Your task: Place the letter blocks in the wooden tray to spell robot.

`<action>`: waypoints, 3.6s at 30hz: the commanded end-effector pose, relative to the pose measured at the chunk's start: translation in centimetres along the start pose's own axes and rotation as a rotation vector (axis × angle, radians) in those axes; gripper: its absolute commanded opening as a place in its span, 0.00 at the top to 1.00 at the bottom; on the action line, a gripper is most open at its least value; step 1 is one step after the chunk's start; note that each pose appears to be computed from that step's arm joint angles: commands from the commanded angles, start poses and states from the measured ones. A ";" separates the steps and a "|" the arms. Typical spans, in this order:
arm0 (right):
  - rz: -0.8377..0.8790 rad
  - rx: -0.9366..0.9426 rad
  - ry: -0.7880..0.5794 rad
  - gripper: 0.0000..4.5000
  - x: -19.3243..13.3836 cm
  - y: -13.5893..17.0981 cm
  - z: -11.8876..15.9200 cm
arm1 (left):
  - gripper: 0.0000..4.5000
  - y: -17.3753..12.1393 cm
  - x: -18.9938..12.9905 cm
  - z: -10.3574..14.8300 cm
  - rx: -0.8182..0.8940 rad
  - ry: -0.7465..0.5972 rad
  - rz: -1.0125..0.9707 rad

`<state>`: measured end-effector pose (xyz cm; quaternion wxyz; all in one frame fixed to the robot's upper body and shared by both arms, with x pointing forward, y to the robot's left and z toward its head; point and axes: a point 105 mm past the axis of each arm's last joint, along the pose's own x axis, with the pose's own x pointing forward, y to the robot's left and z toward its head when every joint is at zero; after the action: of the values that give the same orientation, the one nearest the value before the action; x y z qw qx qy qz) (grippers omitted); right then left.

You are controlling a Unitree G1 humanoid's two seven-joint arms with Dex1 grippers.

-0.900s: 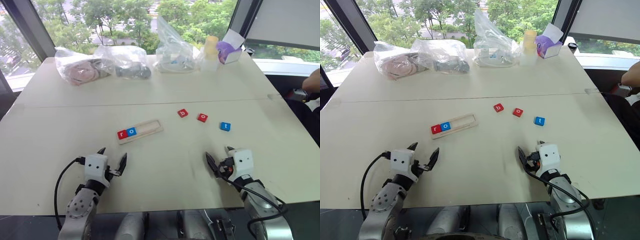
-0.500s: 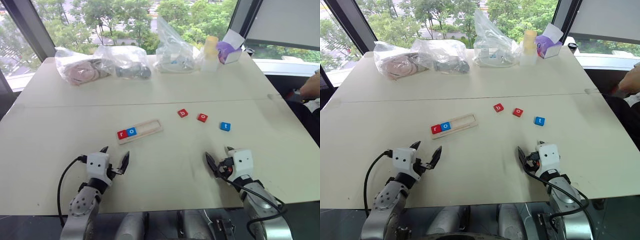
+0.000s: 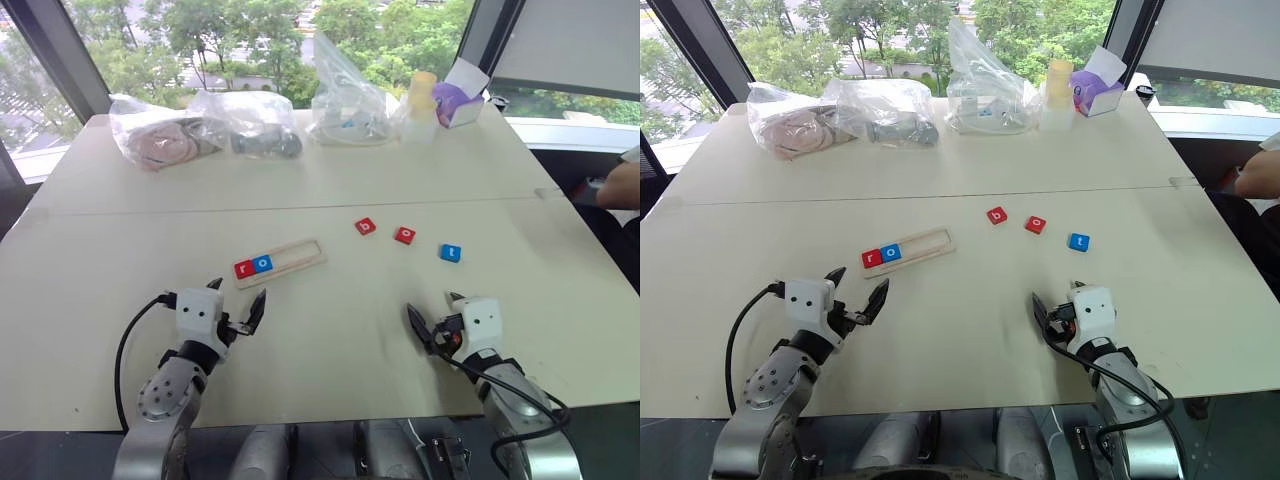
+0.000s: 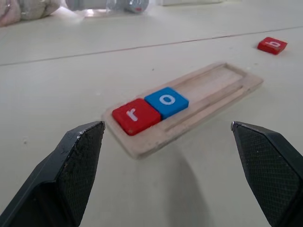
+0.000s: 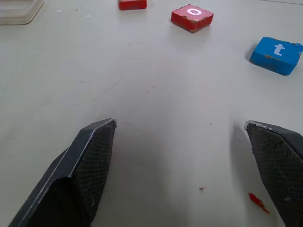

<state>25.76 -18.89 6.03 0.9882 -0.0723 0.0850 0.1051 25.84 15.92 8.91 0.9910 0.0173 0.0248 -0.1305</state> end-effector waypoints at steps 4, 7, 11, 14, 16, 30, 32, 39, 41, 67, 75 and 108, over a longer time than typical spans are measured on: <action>0.101 -0.037 -0.077 0.01 0.5 0.7 2.5 | 0.00 -0.1 0.2 2.5 0.017 -0.041 -0.098; 0.235 -0.055 -0.089 0.01 0.4 1.5 3.9 | 0.00 0.1 0.6 4.0 0.035 -0.052 -0.202; 0.412 -0.055 -0.074 0.01 0.1 2.4 5.5 | 0.00 0.4 1.3 5.8 0.031 -0.046 -0.350; 0.545 -0.100 -0.074 0.01 -0.3 2.9 7.2 | 0.00 1.5 2.0 6.5 0.086 0.021 -0.512; 0.571 -0.122 -0.083 0.01 -0.2 2.8 8.2 | 0.00 2.9 2.6 6.8 0.117 0.054 -0.551; 0.625 -0.173 -0.118 0.01 -0.6 3.8 10.9 | 0.00 7.7 4.2 4.2 0.380 0.253 -0.840; 0.621 -0.174 -0.116 0.01 -0.7 3.7 10.9 | 0.00 8.0 4.5 4.0 0.392 0.248 -0.851; 0.597 -0.176 -0.114 0.01 -1.0 3.7 10.8 | 0.00 8.8 5.8 3.1 0.427 0.221 -0.845; 0.591 -0.176 -0.112 0.01 -1.1 3.6 10.8 | 0.00 8.8 6.0 2.8 0.420 0.229 -0.851; 0.553 -0.197 -0.089 0.01 -1.6 3.5 10.5 | 0.00 8.3 7.9 -0.3 0.429 0.255 -0.809; 0.544 -0.205 -0.091 0.01 -1.7 3.4 10.6 | 0.00 7.9 8.2 -1.1 0.410 0.272 -0.812; 0.544 -0.213 -0.086 0.00 -1.6 3.4 10.6 | 0.31 3.4 7.5 -2.1 0.453 0.245 -1.075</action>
<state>25.29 -14.59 14.86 0.9169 -0.1309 0.0751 0.3695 34.79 18.68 7.58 0.7789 0.2246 0.1027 -0.5765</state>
